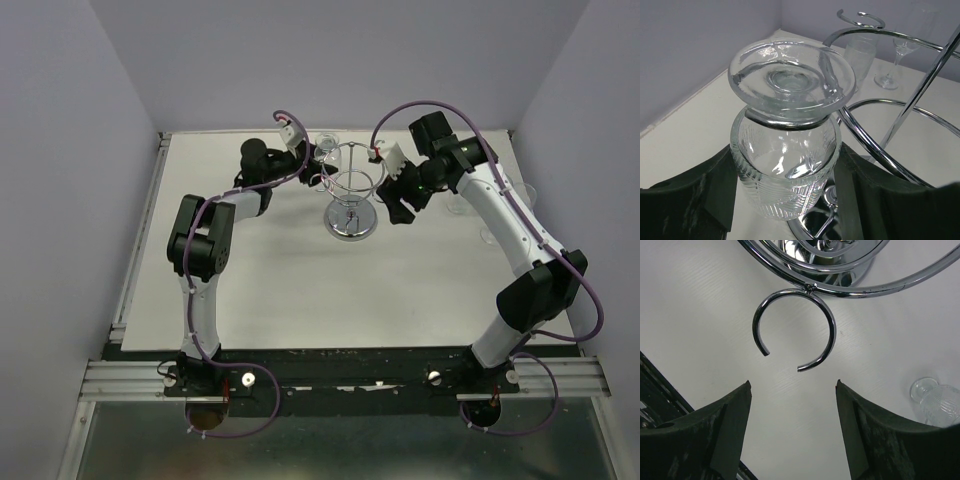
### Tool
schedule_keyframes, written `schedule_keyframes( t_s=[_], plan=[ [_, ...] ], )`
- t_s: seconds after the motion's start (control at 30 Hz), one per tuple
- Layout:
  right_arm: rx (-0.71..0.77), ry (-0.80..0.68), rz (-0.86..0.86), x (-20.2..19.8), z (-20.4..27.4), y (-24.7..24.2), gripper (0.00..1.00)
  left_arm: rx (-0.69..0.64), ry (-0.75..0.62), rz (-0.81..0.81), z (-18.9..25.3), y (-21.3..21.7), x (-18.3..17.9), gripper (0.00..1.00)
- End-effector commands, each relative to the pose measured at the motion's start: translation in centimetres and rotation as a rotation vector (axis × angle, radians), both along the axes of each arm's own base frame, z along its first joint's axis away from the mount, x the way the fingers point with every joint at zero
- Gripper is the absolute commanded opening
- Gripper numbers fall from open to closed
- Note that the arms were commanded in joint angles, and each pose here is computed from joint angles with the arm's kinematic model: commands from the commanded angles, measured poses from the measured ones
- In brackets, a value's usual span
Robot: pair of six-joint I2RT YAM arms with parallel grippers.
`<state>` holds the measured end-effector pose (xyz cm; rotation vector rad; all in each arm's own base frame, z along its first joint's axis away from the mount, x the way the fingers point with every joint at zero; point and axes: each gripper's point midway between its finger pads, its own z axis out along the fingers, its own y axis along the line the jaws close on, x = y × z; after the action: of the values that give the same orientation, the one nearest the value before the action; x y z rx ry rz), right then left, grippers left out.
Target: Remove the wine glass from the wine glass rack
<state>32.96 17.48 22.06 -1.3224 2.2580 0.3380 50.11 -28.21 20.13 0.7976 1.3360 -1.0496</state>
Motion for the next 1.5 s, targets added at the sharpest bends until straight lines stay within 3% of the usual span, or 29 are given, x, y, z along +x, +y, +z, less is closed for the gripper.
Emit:
schedule_keyframes(
  t_s=[0.0, 0.87, 1.1, 1.23, 1.47],
  plan=[
    [-0.032, 0.003, 0.017, -0.3, -0.5, -0.1, 0.76, -0.045, -0.148, 0.031, 5.3, 0.8, -0.1, 0.0],
    [-0.026, -0.018, 0.042, -0.1, -0.4, 0.3, 0.77, -0.013, -0.088, 0.236, 5.6, 4.2, 5.0, 0.0],
    [-0.017, -0.064, 0.042, 0.4, 0.9, 0.4, 0.77, -0.077, 0.166, 0.311, 4.4, 7.3, 5.0, 0.0],
    [-0.028, -0.132, 0.046, 0.7, 2.4, -0.2, 0.77, -0.065, 0.265, 0.37, 4.7, 9.8, 3.0, 0.0],
    [-0.093, -0.302, 0.052, 0.1, 3.5, -2.8, 0.77, -0.094, 0.551, 0.393, 4.0, 11.8, -2.7, 0.0]
  ],
)
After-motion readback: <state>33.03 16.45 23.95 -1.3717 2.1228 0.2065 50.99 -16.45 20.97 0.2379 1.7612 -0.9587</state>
